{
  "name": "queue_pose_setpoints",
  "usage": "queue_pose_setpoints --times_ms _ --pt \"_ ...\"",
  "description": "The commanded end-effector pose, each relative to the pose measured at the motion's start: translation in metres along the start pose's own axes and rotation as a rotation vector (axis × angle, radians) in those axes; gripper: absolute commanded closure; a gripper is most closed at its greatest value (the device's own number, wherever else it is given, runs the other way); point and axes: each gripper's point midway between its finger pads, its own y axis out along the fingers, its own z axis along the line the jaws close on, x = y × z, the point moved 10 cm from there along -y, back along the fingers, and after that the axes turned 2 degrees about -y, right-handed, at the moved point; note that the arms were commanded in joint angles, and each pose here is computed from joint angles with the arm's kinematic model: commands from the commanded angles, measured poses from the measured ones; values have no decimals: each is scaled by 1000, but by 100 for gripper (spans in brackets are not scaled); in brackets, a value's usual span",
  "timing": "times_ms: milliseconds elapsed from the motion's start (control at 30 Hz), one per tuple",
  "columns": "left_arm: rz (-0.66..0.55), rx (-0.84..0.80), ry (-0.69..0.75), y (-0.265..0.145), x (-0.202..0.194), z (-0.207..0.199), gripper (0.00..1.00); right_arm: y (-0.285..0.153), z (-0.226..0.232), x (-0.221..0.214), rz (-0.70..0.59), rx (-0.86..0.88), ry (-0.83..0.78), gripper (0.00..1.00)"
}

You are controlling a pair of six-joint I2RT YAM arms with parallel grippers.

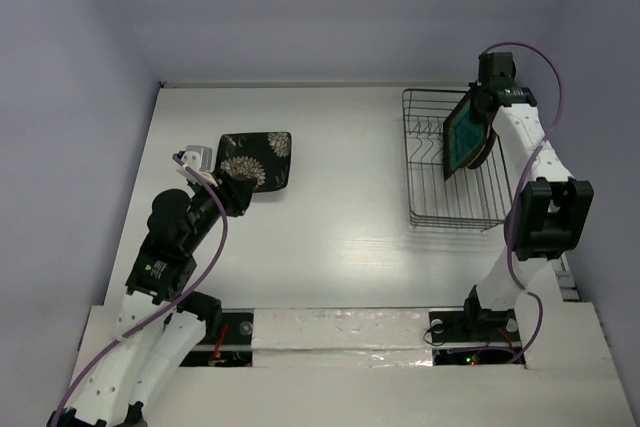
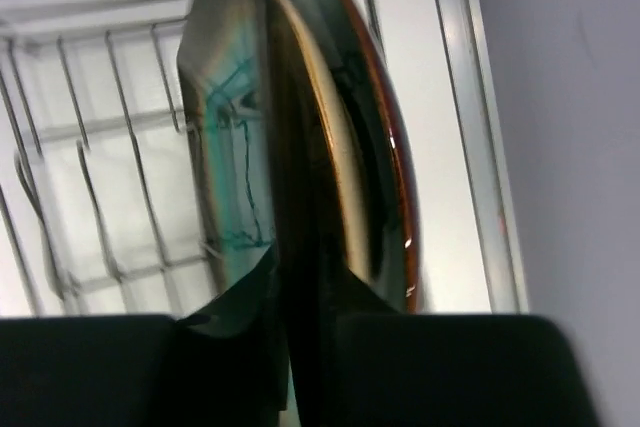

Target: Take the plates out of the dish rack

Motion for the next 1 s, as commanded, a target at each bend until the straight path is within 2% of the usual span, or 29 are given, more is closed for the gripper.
queue_pose_setpoints --times_ms 0,33,267,433,567,667,767,900,933,967 --pt "-72 -43 14 -2 17 -9 78 -12 14 20 -88 69 99 96" --pt "-71 -45 13 -2 17 -9 78 -22 10 26 -120 53 105 100" --pt "-73 -54 11 -3 17 -10 78 -95 2 64 -360 29 103 100" --pt "-71 -60 8 -3 16 -11 77 -146 -8 73 -461 -102 42 100" --pt "-71 -67 7 -3 16 -11 77 -180 -15 74 -532 -103 60 100" --pt "-71 -67 5 -3 16 -11 77 -209 -13 73 -590 9 99 100" --pt "-74 -67 6 -3 16 -11 77 -237 -1 74 -661 238 164 100" --pt "-79 -68 4 -3 17 -10 73 -243 40 67 -714 515 277 100" --pt "-80 -75 4 -3 17 -11 71 -253 57 69 -757 652 329 100" --pt "-77 -74 3 -3 17 -11 70 -251 68 67 -773 697 320 100"
